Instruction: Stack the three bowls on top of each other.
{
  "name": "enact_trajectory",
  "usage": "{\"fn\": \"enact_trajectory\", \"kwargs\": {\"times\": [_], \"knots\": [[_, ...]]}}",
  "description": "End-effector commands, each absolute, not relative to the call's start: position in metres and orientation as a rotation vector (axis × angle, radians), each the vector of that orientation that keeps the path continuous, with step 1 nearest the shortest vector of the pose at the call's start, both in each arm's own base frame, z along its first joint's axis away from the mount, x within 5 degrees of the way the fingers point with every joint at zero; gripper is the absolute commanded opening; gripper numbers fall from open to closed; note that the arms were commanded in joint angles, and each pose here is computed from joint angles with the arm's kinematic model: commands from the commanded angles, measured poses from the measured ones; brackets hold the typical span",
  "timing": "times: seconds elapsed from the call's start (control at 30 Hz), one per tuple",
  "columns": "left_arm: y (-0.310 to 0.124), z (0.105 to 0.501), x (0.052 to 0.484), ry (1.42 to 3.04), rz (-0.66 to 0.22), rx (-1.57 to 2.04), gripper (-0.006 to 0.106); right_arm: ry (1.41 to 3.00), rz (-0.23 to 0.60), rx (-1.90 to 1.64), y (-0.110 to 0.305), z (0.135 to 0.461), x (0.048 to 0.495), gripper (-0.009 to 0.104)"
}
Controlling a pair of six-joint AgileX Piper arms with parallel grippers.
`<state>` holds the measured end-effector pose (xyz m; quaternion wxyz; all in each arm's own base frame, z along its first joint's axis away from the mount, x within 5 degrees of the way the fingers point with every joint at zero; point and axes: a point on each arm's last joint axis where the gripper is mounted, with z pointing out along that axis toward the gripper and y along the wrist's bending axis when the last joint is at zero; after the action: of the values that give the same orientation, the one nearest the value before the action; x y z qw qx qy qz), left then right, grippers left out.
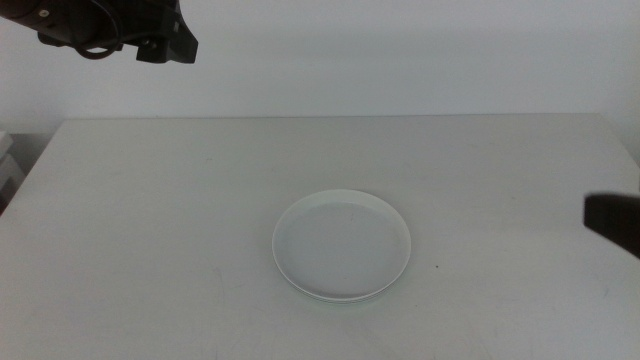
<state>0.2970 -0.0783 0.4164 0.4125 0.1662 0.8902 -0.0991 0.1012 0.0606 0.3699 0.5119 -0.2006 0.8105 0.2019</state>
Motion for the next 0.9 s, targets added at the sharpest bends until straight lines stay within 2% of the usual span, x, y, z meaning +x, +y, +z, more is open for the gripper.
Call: {"fn": "enact_trajectory", "kwargs": {"times": [0.0,0.17,0.3,0.43,0.5,0.63,0.87], "knots": [[-0.076,0.440,0.289,2.127,-0.264,0.372,0.097,1.900,0.486,-0.344,0.062,0.380,0.123,0.055],[-0.074,0.440,0.289,2.135,-0.238,0.371,0.097,1.971,0.431,-0.230,0.066,0.378,0.163,0.055],[-0.070,0.441,0.279,2.122,-0.211,0.355,0.097,2.021,0.321,-0.067,0.047,0.386,0.195,0.055],[-0.063,0.436,0.257,2.055,-0.193,0.328,0.097,2.011,0.193,0.024,0.018,0.392,0.205,0.053],[-0.061,0.430,0.247,2.020,-0.190,0.315,0.097,2.022,0.138,0.022,0.007,0.391,0.202,0.052],[-0.055,0.410,0.225,1.968,-0.184,0.293,0.097,1.983,0.144,-0.015,0.007,0.384,0.186,0.052],[-0.042,0.359,0.180,1.826,-0.178,0.230,0.097,1.770,0.089,-0.026,0.006,0.353,0.134,0.052]]}}
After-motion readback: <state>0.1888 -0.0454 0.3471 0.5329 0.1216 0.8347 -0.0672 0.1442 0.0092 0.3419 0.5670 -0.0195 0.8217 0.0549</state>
